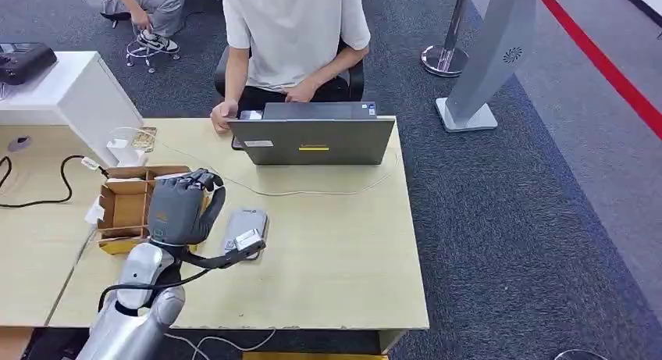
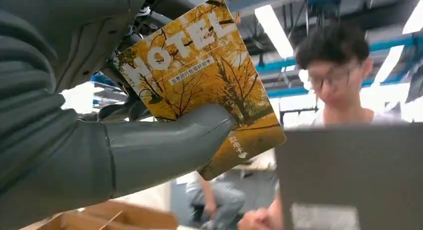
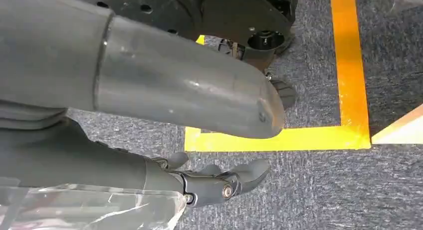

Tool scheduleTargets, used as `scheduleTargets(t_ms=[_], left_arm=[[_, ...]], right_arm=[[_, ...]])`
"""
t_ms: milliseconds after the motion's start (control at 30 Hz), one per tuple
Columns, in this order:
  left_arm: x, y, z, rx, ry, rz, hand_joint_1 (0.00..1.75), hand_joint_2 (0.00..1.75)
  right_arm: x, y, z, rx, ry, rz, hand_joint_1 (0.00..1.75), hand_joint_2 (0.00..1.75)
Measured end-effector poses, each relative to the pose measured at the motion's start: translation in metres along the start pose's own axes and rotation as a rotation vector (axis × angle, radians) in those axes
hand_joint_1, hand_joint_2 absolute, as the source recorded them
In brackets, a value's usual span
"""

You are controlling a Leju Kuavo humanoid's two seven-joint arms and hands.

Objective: Pass the card to the sensor for recognition and then transmit it.

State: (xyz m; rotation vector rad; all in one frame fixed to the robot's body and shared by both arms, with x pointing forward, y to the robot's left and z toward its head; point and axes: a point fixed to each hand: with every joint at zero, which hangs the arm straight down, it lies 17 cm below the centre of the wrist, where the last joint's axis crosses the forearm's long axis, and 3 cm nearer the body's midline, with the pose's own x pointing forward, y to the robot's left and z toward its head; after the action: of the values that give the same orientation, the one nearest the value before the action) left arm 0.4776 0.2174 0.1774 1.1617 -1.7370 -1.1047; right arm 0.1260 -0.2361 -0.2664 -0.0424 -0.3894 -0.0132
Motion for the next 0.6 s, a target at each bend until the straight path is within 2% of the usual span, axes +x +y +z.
scheduleTargets(t_ms=[267,600], left_arm=[[-0.032,-0.044,0.003,-0.188,0.103,-0.072,1.75,1.75],[-0.027,-0.088,0.018,-0.369,0.08,-0.058,1.75,1.75]], right_arm=[[-0.002,0.0,0.0,-0.001,0.006,0.005,0.0,0.0],[-0.005,0.0,0.0,0.0,0.016,0.013,0.0,0.0]])
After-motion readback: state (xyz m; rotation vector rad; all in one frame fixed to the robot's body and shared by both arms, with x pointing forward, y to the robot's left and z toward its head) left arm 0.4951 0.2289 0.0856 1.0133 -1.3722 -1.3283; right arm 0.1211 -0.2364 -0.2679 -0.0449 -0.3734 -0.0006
